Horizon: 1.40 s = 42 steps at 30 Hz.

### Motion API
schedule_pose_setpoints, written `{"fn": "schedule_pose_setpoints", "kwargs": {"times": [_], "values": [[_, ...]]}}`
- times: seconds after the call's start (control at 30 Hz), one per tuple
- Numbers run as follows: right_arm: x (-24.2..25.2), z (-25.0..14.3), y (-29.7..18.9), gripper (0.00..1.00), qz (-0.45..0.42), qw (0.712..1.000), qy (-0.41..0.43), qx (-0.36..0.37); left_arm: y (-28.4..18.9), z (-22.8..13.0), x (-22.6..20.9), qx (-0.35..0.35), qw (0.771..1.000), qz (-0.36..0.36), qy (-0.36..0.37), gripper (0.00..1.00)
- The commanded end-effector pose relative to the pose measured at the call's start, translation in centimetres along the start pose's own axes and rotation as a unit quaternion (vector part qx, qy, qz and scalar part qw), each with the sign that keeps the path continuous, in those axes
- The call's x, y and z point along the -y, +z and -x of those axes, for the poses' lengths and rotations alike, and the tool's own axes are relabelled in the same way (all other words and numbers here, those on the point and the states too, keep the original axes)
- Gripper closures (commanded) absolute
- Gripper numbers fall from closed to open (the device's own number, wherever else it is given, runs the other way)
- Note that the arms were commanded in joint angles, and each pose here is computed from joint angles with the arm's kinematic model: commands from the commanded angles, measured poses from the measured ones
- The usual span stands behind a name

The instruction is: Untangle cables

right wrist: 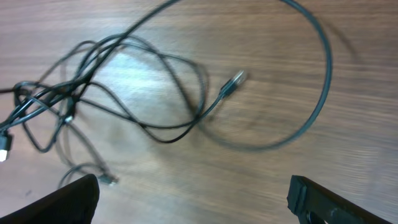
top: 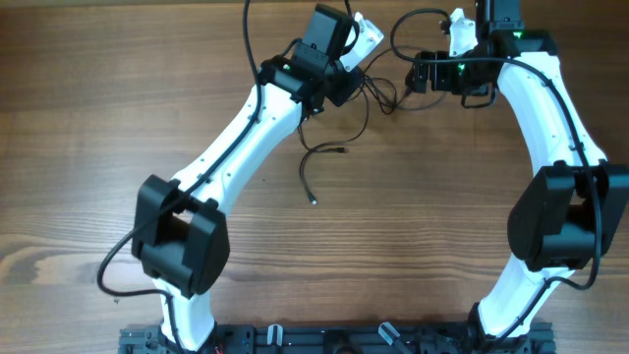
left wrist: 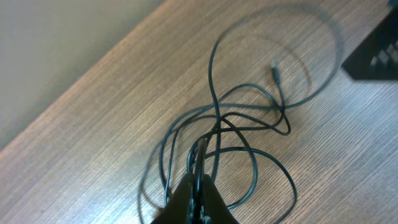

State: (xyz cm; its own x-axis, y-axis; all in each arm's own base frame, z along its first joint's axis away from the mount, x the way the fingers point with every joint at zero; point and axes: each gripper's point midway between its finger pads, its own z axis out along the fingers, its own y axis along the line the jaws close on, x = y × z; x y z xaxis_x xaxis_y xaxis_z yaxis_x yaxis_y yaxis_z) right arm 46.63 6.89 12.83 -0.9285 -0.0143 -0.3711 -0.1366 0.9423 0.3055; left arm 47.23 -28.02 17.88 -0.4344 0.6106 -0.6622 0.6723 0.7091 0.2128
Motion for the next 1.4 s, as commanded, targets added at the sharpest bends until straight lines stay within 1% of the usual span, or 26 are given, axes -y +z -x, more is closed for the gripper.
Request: {"fn": "schedule_pose_setpoints", "kwargs": {"times": [0.0,0.17,0.37,0.53,0.7,0.9,1.17,1.37], "values": [[-3.5,-0.3,-1.1,0.0,0.091,0.994,-0.06,0.004,-5.2,3.4,-1.4,0.055,0.998,0.021,-0.011,0.96],[-6.5,-1.1,-1.9,0.01,0.18,0.979,-0.092,-0.001,-9.7,5.6,-2.1,0.101,0.994,0.035,-0.011,0.96],[-10.2,-1.7,-2.5,0.0,0.253,0.96,-0.117,-0.002,-14.4,7.5,-2.6,0.147,0.988,0.045,-0.025,0.96],[-13.2,-2.4,-2.8,0.0,0.296,0.944,-0.144,-0.007,-15.2,7.4,-2.5,0.149,0.988,0.042,-0.025,0.96],[-14.2,-2.3,-3.7,0.0,0.335,0.93,-0.149,0.004,-14.8,6.7,-2.3,0.134,0.99,0.038,-0.025,0.96],[-13.7,-2.0,-3.9,0.0,0.336,0.931,-0.143,0.008,-14.9,6.9,-2.3,0.137,0.99,0.039,-0.025,0.96],[-14.9,-1.7,-3.5,0.0,0.336,0.928,-0.16,0.017,-14.9,7.2,-1.7,0.145,0.989,0.021,-0.022,0.96],[-14.8,-0.1,-1.7,0.0,0.271,0.95,-0.155,0.033,-14.9,7.2,-1.7,0.144,0.989,0.021,-0.022,0.96]]}}
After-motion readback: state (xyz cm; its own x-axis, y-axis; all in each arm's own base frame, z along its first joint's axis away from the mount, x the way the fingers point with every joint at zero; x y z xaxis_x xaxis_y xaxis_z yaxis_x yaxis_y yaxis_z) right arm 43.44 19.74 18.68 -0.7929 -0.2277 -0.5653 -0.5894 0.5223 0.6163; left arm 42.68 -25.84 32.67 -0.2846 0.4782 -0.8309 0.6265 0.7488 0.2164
